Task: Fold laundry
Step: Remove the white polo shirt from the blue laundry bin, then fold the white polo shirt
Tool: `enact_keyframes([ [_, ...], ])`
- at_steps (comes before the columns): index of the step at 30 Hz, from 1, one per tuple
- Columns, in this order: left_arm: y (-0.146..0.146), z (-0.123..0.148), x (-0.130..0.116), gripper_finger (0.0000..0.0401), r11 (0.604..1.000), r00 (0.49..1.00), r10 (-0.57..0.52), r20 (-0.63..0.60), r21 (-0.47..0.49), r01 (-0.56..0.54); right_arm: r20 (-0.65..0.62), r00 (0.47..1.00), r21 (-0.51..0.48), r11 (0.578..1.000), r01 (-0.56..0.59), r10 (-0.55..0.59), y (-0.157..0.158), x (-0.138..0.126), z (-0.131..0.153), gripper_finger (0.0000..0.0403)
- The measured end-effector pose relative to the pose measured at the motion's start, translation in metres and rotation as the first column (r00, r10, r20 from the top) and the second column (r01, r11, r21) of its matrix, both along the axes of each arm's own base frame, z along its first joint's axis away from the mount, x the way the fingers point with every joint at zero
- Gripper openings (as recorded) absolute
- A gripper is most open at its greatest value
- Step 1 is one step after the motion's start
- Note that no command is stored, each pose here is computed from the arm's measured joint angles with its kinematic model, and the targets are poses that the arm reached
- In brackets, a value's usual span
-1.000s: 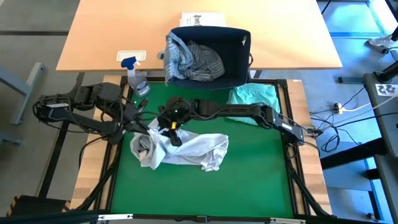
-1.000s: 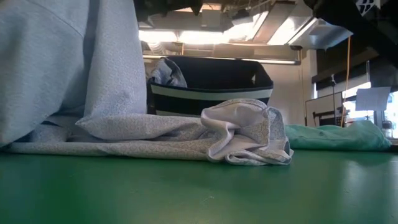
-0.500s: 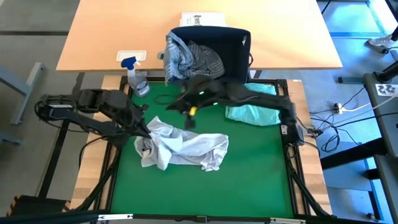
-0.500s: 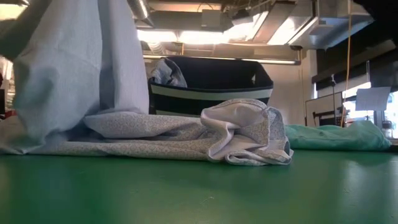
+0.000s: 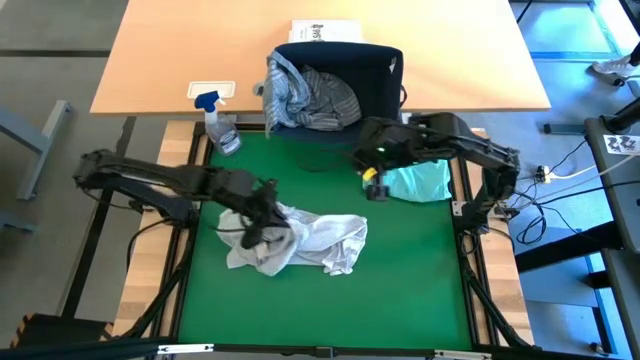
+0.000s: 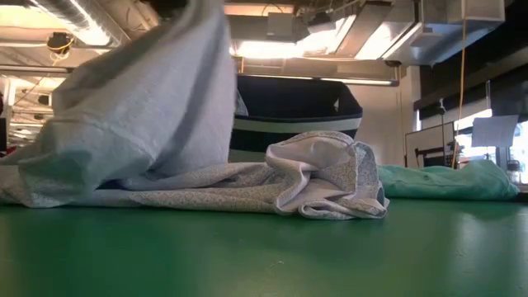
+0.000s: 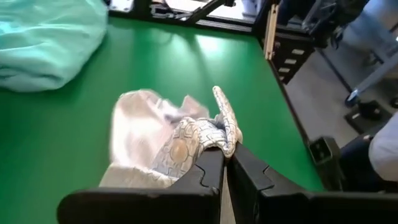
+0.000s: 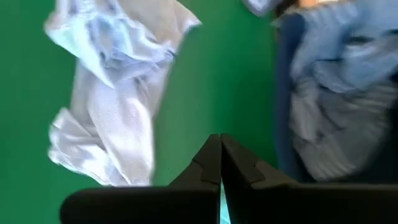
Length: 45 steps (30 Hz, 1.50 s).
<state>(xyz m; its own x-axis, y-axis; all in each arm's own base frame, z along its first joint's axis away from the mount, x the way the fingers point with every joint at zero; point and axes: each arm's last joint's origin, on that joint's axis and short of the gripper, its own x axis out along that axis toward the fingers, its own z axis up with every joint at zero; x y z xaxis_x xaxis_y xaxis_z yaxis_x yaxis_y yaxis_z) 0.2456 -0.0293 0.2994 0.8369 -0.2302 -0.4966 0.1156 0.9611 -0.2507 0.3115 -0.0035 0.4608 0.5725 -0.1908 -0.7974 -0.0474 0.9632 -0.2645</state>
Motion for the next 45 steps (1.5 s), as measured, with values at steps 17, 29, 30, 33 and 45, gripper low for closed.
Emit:
enact_keyframes([
  [17, -0.008, 0.022, 0.002, 0.0128, 0.900, 0.826, 0.167, -0.538, -0.260, -0.351, 0.003, 0.982, -0.035, 0.982, -0.186, 0.186, -0.014, -0.007, 0.007, 0.0002],
  [29, -0.128, -0.020, 0.010, 0.0122, 0.834, 0.838, 0.341, -0.427, -0.275, -0.479, -0.008, 0.963, 0.056, 0.962, -0.268, 0.269, -0.011, -0.010, 0.005, 0.0002],
  [30, -0.136, -0.028, 0.015, 0.0122, 0.834, 0.843, 0.337, -0.420, -0.283, -0.474, -0.002, 0.961, 0.076, 0.958, -0.275, 0.276, -0.011, -0.010, 0.005, 0.0002],
  [33, -0.153, -0.055, 0.028, 0.0122, 0.847, 0.833, 0.333, -0.442, -0.249, -0.470, 0.012, 0.954, 0.118, 0.947, -0.300, 0.300, -0.009, -0.010, 0.005, 0.0002],
  [45, -0.145, -0.136, 0.059, 0.0122, 0.808, 0.704, 0.547, -0.454, 0.067, -0.585, 0.013, 0.956, 0.146, 0.945, -0.291, 0.293, -0.008, -0.010, 0.005, 0.0002],
])
